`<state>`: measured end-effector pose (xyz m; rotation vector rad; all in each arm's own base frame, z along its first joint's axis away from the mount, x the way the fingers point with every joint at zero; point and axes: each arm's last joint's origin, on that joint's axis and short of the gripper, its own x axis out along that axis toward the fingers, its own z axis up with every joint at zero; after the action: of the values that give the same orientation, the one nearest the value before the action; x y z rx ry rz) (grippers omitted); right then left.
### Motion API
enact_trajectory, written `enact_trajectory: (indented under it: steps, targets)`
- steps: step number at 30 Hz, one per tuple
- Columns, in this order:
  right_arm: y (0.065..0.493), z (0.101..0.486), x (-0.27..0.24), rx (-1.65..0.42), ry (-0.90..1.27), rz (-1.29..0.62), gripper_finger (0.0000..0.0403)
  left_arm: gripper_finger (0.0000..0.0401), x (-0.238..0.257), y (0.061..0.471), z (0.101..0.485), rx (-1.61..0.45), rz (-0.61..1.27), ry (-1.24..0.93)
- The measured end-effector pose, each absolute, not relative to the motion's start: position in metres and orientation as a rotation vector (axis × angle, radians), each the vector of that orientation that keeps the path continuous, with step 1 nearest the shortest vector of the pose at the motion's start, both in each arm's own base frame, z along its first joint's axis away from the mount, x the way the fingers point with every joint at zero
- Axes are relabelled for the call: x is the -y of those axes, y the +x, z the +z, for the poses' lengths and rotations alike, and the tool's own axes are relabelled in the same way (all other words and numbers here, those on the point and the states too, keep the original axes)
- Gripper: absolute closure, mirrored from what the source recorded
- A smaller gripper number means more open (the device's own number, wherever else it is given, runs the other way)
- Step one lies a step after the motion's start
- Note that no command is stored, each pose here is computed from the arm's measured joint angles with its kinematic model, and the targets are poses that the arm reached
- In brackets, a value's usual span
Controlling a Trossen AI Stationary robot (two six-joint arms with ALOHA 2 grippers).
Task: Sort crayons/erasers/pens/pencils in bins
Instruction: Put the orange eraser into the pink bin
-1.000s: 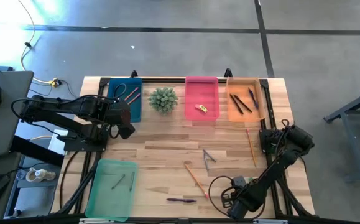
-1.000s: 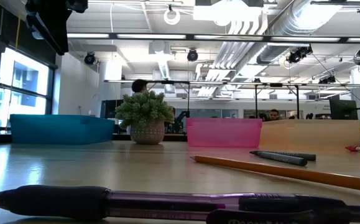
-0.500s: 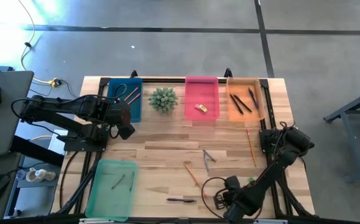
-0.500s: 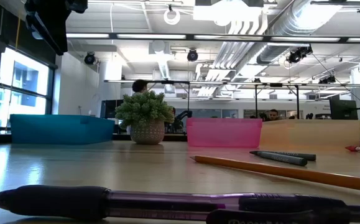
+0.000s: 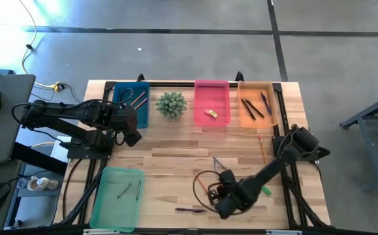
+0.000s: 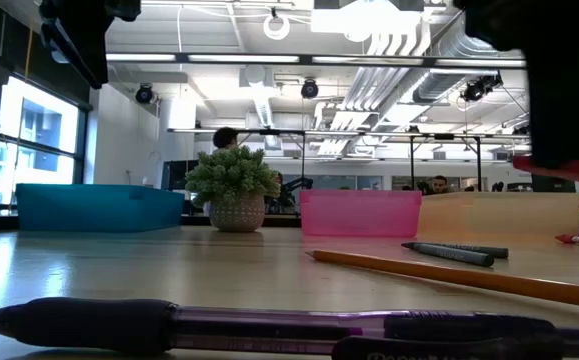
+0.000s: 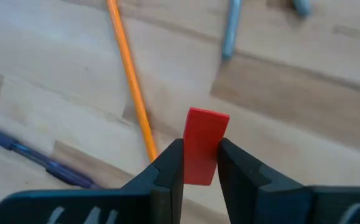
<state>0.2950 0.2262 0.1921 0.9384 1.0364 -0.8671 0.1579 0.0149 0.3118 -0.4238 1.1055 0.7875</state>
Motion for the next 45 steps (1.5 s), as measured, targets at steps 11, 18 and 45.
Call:
enact_trajectory:
  steps: [11,18,45]
  targets:
    - [0.331,0.22,-0.167,-1.058,0.778,-0.934,0.0331,0.0238,-0.015,0.158,0.312,-1.124,0.755,-0.395]
    - [0.347,0.237,-0.124,-1.017,0.664,-1.009,0.0331,0.0238,-0.014,0.158,0.311,-1.155,0.698,-0.342]
    - [0.37,0.27,0.078,-1.21,0.315,-0.965,0.0332,0.0238,-0.014,0.161,0.312,-1.127,0.68,-0.337]
